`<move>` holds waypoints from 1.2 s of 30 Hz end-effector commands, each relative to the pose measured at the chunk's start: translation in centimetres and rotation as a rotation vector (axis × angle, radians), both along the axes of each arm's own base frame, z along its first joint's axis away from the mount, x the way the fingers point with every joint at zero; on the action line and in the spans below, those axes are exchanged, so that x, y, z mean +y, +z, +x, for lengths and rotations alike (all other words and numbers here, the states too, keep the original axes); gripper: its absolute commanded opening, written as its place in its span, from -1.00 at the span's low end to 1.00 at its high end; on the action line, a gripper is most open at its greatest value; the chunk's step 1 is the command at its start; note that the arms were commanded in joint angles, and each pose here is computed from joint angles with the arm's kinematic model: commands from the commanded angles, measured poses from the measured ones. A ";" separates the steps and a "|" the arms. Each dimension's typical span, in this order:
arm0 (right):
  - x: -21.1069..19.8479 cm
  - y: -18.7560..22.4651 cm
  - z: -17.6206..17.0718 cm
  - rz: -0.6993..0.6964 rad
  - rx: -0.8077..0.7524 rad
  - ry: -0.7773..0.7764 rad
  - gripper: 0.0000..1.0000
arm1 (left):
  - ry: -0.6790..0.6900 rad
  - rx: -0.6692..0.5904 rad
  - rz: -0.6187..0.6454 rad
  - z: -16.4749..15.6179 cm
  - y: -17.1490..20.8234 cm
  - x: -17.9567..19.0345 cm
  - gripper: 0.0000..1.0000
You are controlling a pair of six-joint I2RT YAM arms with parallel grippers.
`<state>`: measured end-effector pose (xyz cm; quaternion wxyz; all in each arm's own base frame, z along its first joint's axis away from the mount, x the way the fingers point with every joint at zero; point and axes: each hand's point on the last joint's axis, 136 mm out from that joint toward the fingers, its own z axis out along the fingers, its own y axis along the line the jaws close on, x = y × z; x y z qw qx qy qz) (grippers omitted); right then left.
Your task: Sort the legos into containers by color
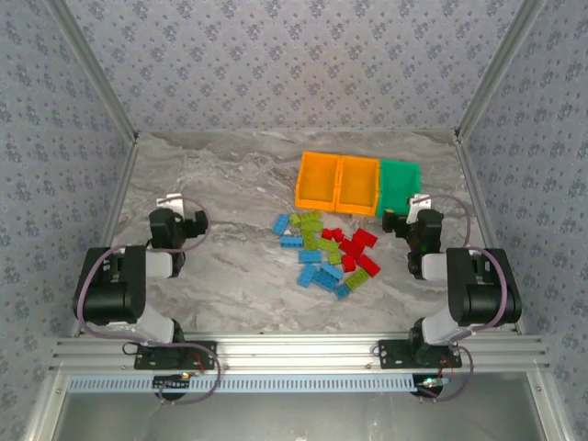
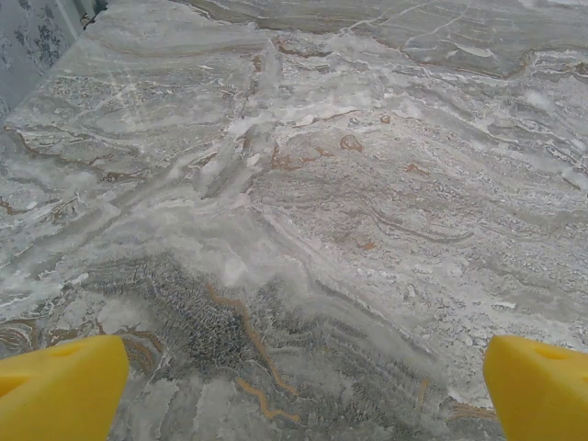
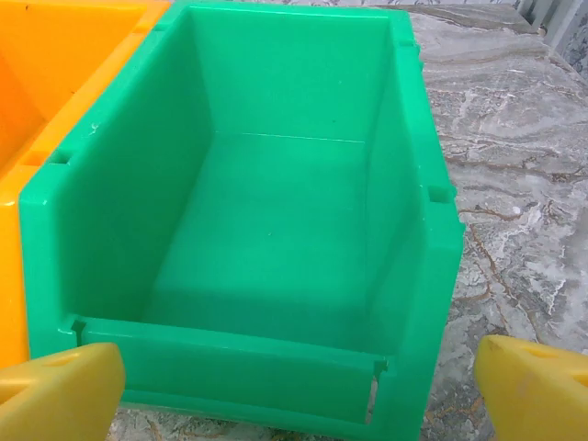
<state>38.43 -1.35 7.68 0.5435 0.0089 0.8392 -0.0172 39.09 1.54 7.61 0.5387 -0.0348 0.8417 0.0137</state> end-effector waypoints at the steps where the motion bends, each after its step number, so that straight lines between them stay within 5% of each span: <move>1: -0.1 0.7 0.6 -0.008 -0.021 0.007 1.00 | -0.002 -0.040 0.008 0.7 1.3 0.0 0.98; 17: -0.3 0.9 0.5 0.028 -0.027 0.022 1.00 | -0.004 -0.038 0.007 0.7 1.2 0.0 0.98; 24: -1.1 7.2 -2.2 0.086 -0.041 -0.100 1.00 | -0.005 -0.041 0.007 0.6 1.3 -0.1 0.98; 28: -0.5 9.3 -6.8 0.383 0.067 -0.250 0.97 | -0.007 -0.077 0.020 -0.2 3.3 -0.4 0.99; 31: 3.1 9.3 -9.9 0.575 0.216 -0.201 0.93 | -0.042 -0.081 0.037 -1.5 5.2 -1.8 0.98; 36: 9.3 7.3 -13.5 0.548 0.516 -0.051 0.93 | -0.205 -0.127 -0.049 -4.6 10.8 -8.0 0.98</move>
